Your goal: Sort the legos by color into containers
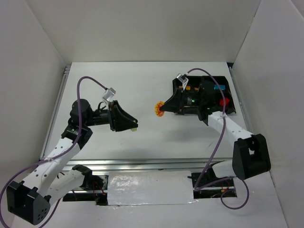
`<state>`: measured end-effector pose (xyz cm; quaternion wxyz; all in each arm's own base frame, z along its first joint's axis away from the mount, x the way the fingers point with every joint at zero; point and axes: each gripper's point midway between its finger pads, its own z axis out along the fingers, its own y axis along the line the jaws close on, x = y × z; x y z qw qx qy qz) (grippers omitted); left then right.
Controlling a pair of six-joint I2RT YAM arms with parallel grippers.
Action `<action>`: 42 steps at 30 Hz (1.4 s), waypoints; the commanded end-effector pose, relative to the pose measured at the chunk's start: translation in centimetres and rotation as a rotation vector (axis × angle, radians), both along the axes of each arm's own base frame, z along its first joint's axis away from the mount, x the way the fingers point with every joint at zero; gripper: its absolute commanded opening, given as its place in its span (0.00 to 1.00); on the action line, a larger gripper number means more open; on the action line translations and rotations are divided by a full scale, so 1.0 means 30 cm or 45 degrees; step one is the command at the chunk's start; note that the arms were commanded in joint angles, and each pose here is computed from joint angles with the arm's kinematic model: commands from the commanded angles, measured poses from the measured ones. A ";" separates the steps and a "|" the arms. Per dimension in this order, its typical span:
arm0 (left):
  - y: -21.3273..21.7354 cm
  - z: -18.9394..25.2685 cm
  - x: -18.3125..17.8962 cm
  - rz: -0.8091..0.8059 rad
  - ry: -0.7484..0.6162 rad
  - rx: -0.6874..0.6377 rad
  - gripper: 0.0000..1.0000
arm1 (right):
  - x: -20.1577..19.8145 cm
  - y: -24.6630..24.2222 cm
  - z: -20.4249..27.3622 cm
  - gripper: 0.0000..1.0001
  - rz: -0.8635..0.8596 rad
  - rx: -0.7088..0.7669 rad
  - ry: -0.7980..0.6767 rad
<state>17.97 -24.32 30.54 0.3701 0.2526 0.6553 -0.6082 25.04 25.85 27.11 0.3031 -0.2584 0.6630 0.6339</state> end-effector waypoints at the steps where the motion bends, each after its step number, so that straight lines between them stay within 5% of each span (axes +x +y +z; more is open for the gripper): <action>1: 0.011 0.073 -0.026 -0.016 -0.161 -0.023 0.00 | 0.068 -0.039 0.015 0.00 -0.082 0.011 -0.007; 2: 0.013 0.057 -0.020 0.002 -0.152 0.002 0.00 | 0.117 -0.057 0.002 0.00 -0.171 -0.020 0.028; 7: 0.029 0.020 0.022 0.111 -0.138 0.088 0.00 | 0.593 -0.418 -0.144 0.00 -1.383 -0.577 0.219; 10: 0.042 0.005 0.032 0.160 -0.142 0.122 0.00 | 0.730 -0.647 -0.200 0.00 -1.847 -0.815 0.315; 14: 0.053 -0.015 0.031 0.190 -0.145 0.161 0.00 | 0.887 -0.784 -0.219 0.00 -2.105 -0.979 0.373; 20: 0.060 -0.024 0.039 0.212 -0.156 0.190 0.00 | 1.018 -0.835 -0.332 0.00 -2.155 -1.072 0.395; 25: 0.060 -0.024 0.036 0.210 -0.155 0.191 0.00 | 1.061 -0.829 -0.367 0.13 -2.118 -1.088 0.407; 27: 0.060 -0.025 0.041 0.216 -0.153 0.189 0.00 | 1.052 -0.816 -0.372 0.32 -2.098 -1.070 0.406; 30: 0.053 -0.021 0.050 0.210 -0.145 0.182 0.00 | 1.025 -0.801 -0.343 0.77 -2.078 -1.020 0.392; 35: 0.043 -0.027 0.095 0.247 -0.095 0.181 0.00 | 0.930 -0.754 -0.200 0.90 -2.018 -0.904 0.337; 42: 0.011 -0.035 0.249 0.388 0.034 0.196 0.00 | 0.578 -0.614 -0.102 0.95 -1.719 -0.647 0.400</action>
